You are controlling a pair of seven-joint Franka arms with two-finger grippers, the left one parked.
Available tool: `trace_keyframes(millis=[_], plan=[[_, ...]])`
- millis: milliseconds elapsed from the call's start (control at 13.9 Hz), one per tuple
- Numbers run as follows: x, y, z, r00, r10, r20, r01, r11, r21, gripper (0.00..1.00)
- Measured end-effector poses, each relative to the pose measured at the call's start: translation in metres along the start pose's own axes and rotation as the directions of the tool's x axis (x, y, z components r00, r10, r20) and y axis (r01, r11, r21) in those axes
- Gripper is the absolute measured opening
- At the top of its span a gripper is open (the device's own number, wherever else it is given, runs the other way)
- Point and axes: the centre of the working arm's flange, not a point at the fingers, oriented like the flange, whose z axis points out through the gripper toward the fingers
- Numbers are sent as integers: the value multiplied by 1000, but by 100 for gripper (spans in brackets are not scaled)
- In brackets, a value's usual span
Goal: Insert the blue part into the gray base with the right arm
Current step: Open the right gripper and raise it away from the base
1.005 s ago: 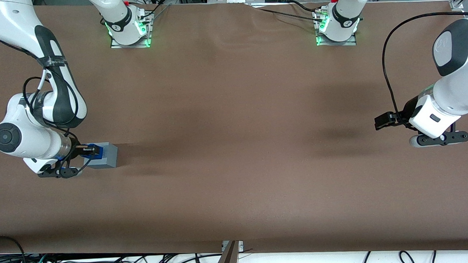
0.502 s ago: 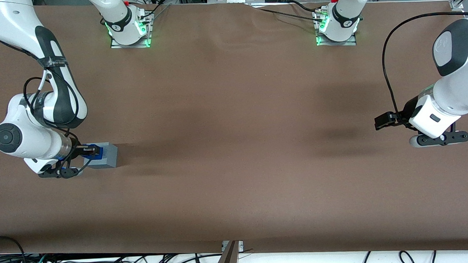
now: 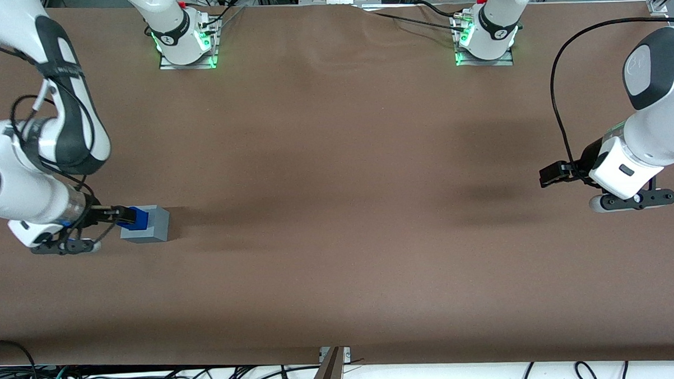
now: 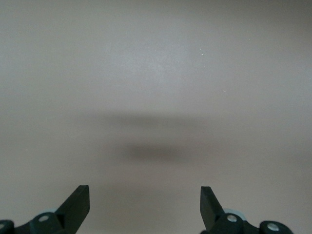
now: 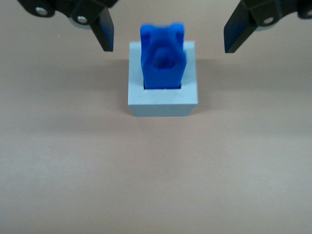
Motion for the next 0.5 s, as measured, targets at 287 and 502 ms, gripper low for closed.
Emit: trace_keyframes(millis=[287,502], plan=[[-18,-2,-116,999,10,-47,-9,1000,26,100],[-43,-5,-197,1000,2,13,-2,1000,25,100]])
